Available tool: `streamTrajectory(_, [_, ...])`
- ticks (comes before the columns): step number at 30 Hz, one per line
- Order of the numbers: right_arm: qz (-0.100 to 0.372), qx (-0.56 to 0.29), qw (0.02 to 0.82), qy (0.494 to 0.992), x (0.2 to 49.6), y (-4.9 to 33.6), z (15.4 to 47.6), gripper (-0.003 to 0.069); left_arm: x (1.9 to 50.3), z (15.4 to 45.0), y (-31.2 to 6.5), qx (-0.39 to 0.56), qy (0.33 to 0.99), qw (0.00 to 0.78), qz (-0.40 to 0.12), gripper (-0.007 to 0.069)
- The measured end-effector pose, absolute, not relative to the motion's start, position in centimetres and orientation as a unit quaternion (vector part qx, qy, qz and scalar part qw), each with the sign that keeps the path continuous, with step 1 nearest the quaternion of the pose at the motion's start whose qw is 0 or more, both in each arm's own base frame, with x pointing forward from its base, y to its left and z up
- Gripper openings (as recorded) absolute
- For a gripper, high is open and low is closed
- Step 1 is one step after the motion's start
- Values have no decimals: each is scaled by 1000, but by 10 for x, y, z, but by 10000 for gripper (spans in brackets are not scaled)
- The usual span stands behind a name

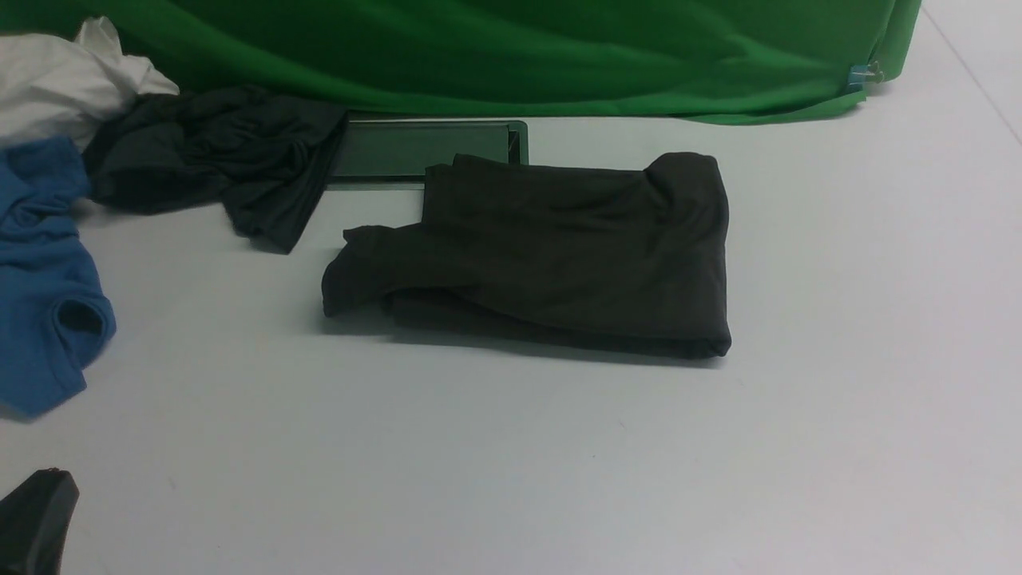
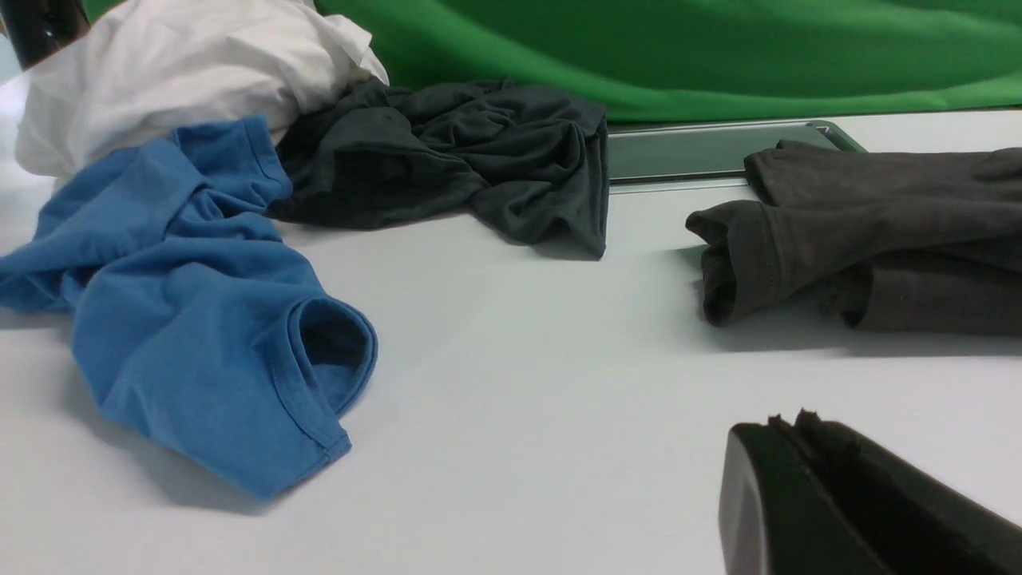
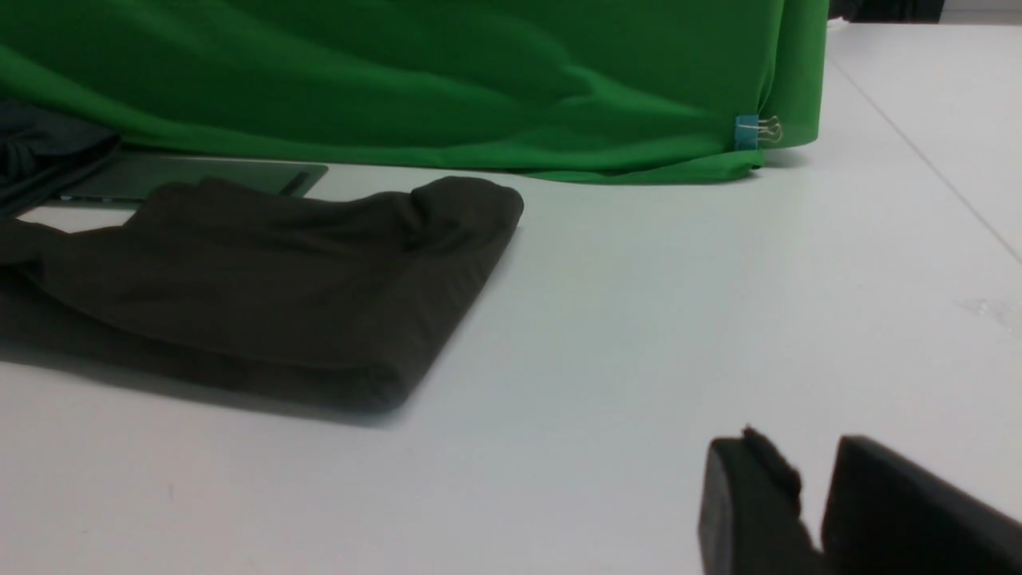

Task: Fold a long-sleeved shirt on a white desktop.

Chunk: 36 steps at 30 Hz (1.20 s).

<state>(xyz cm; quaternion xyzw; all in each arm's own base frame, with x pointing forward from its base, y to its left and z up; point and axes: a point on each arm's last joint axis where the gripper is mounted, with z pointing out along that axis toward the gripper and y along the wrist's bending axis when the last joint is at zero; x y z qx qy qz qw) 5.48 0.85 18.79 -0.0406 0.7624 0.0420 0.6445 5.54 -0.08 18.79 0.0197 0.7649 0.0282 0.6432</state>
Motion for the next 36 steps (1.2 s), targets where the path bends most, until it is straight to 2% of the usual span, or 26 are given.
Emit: streamTrajectory(36, [42, -41, 644, 762, 55, 9, 188, 236, 56, 189, -1, 19, 762, 647, 30, 20])
